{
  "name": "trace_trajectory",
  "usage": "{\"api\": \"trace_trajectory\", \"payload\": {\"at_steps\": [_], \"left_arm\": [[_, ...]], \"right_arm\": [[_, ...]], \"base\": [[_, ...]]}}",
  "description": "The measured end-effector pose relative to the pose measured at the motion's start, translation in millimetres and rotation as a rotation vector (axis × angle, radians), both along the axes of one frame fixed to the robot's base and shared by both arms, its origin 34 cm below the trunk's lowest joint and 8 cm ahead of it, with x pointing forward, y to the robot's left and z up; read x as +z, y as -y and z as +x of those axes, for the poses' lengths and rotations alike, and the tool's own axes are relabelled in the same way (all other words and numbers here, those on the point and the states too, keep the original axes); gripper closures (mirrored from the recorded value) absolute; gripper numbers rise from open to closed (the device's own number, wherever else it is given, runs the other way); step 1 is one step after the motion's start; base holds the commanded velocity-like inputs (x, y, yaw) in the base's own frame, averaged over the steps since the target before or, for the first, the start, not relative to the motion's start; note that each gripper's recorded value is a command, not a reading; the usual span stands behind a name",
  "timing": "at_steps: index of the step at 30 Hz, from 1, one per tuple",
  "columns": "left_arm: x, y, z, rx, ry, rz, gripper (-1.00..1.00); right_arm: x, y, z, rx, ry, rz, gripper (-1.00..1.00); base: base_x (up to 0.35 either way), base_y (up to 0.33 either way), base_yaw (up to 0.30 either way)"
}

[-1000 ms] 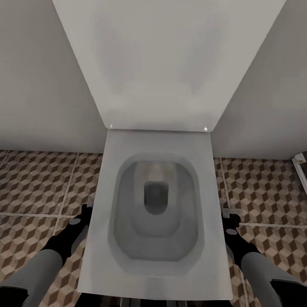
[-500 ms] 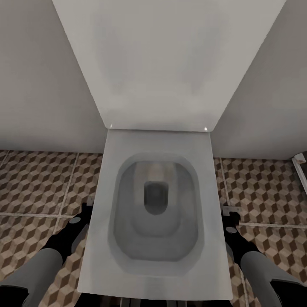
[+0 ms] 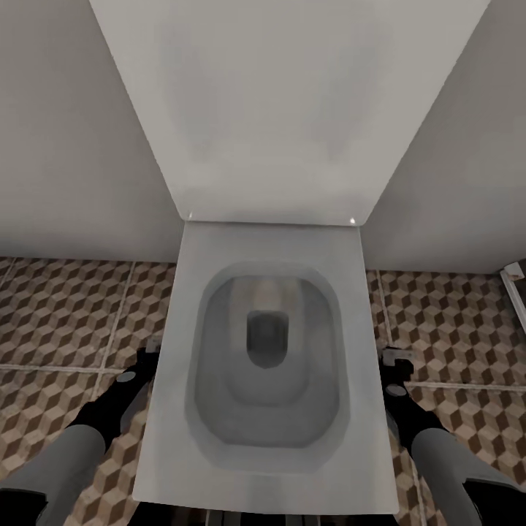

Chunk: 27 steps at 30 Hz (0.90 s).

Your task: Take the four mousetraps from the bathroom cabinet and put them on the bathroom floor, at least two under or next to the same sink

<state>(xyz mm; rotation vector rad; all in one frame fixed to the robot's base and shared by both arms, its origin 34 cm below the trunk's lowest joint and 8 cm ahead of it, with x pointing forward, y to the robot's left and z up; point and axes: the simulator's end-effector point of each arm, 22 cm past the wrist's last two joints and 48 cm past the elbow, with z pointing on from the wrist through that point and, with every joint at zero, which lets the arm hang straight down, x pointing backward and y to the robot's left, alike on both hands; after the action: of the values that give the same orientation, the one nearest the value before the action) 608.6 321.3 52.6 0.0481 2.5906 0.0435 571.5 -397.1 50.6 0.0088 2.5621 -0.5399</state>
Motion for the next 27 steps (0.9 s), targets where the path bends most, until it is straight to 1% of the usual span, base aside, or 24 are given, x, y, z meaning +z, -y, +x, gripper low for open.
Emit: {"api": "trace_trajectory", "payload": {"at_steps": [1,8,11,14,23,27], "left_arm": [[1,-5,0,0.006,0.001,0.005,1.0],[0,-8,0,0.007,0.0,0.009,1.0],[0,-12,-2,0.009,-0.005,0.015,1.0],[0,-14,-2,0.009,-0.006,0.017,1.0],[1,-16,-1,0.01,-0.005,0.02,1.0],[3,-17,3,0.01,0.005,0.021,1.0]], "right_arm": [[2,2,3,-0.007,0.011,-0.005,1.0],[7,6,9,-0.018,0.031,-0.023,1.0],[14,18,15,-0.025,0.049,-0.05,1.0],[20,25,22,-0.029,0.066,-0.066,1.0],[33,30,42,-0.026,0.116,-0.079,1.0],[34,30,43,-0.026,0.118,-0.081,1.0]], "base": [[0.0,0.0,0.0],[0.0,0.0,0.0],[0.0,0.0,0.0],[0.0,0.0,0.0],[0.0,0.0,0.0],[0.0,0.0,0.0]]}}
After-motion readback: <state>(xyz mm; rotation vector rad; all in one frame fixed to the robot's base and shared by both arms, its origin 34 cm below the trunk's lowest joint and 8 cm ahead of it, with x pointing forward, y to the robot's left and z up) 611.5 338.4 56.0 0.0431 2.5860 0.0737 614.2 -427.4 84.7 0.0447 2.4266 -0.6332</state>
